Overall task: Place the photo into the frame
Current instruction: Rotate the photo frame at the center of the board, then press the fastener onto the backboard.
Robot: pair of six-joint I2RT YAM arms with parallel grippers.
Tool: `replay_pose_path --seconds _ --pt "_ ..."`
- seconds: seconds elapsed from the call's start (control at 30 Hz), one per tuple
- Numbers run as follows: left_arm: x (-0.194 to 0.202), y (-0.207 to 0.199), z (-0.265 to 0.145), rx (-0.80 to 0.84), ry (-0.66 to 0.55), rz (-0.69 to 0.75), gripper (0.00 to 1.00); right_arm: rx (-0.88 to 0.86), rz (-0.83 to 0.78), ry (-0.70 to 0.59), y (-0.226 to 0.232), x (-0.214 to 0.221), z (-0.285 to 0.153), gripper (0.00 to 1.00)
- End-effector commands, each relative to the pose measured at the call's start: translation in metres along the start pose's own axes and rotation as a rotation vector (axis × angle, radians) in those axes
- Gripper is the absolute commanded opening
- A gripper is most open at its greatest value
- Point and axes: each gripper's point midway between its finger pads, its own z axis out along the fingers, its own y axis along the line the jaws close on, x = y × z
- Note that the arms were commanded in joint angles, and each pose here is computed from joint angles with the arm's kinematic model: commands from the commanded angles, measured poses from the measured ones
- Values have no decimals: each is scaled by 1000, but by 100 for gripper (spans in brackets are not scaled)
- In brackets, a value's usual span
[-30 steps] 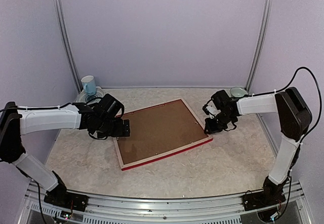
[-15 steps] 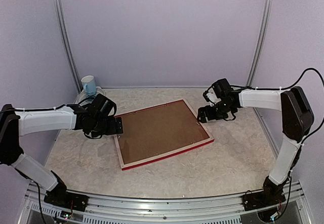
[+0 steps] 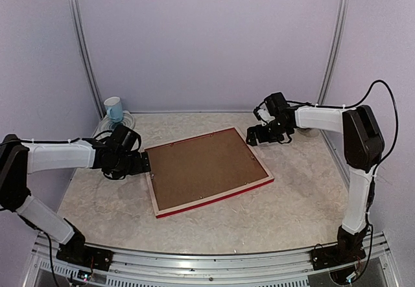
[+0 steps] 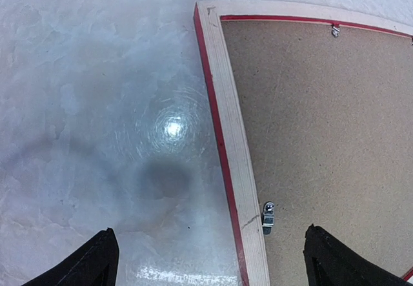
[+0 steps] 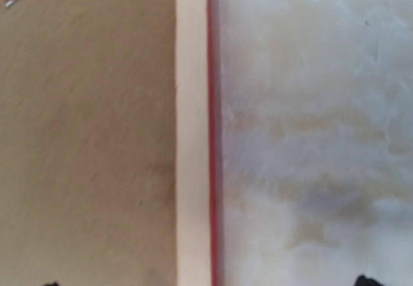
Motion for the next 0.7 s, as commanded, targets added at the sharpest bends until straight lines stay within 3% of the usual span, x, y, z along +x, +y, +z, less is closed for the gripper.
replay_pose_path --seconds 0.0,0.37,0.67 --pt "-9 -8 8 47 -22 -48 99 17 13 10 -16 -13 7 99" --pt "-14 -16 39 42 -15 -87 99 -81 0 88 -18 -7 27 98" --pt "-16 -23 52 47 -6 -81 99 -163 -38 144 4 33 12 82"
